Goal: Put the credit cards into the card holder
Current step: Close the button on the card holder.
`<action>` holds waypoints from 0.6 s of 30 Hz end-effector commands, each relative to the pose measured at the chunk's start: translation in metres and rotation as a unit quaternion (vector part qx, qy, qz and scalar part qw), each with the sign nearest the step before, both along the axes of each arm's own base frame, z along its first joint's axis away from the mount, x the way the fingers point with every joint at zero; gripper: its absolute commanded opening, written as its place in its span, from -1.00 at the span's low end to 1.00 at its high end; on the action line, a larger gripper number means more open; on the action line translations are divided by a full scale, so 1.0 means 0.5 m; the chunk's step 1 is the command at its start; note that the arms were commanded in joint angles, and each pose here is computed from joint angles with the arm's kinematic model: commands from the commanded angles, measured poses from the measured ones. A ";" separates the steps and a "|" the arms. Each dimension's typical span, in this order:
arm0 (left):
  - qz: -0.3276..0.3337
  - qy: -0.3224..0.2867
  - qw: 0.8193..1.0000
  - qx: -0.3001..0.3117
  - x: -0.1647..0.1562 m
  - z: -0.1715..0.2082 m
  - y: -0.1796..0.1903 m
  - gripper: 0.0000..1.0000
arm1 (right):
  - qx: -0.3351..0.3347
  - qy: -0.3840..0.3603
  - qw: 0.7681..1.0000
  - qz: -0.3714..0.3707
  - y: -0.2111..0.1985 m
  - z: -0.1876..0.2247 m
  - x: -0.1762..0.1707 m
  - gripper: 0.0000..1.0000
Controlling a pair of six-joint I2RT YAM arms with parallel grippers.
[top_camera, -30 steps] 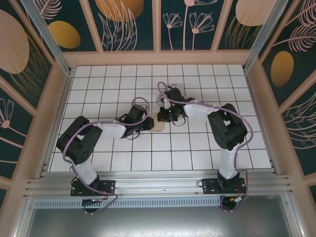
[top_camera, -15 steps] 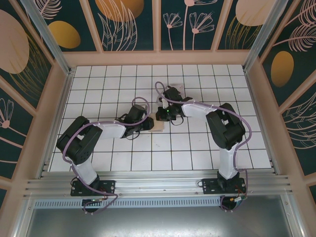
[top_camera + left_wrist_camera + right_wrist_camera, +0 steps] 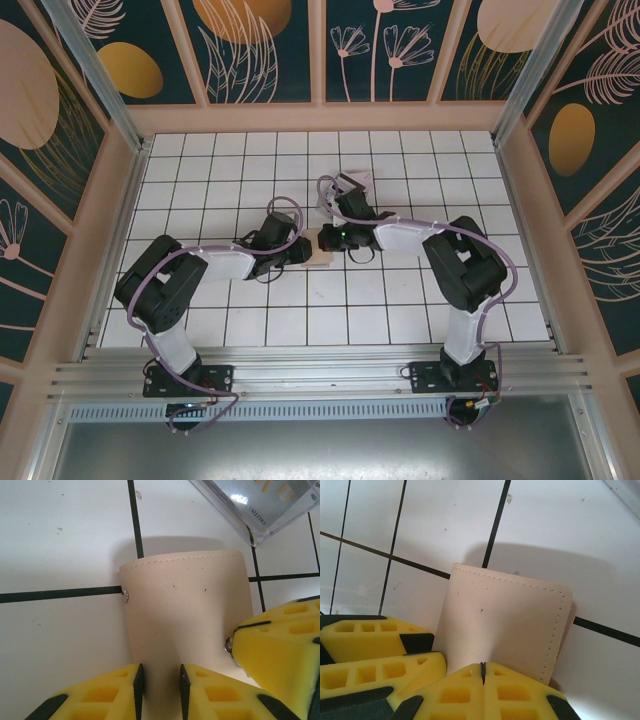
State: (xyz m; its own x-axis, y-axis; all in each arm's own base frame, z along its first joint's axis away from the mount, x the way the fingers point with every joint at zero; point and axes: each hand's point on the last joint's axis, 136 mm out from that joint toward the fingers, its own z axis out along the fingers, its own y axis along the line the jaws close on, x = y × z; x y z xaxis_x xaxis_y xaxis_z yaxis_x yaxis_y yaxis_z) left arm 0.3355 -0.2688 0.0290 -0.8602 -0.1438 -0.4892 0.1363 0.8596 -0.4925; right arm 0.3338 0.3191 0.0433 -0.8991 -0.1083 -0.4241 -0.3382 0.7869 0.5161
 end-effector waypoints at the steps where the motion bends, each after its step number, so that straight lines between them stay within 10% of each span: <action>1: -0.015 0.016 1.000 -0.006 -0.016 -0.016 -0.014 -0.43 | -0.074 0.034 0.997 -0.011 -0.034 -0.110 -0.046 -0.96; 18: -0.015 0.014 1.000 -0.004 -0.016 -0.013 -0.013 -0.44 | 0.058 0.021 0.998 -0.006 0.003 0.071 0.001 -0.94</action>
State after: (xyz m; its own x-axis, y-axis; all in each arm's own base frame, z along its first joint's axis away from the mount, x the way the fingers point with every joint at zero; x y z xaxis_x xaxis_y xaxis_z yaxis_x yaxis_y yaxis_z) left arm 0.3351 -0.2702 0.0297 -0.8606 -0.1446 -0.4883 0.1385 0.8562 -0.4977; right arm 0.3339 0.3137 0.0526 -0.9181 -0.0607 -0.3917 -0.2937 0.7679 0.5692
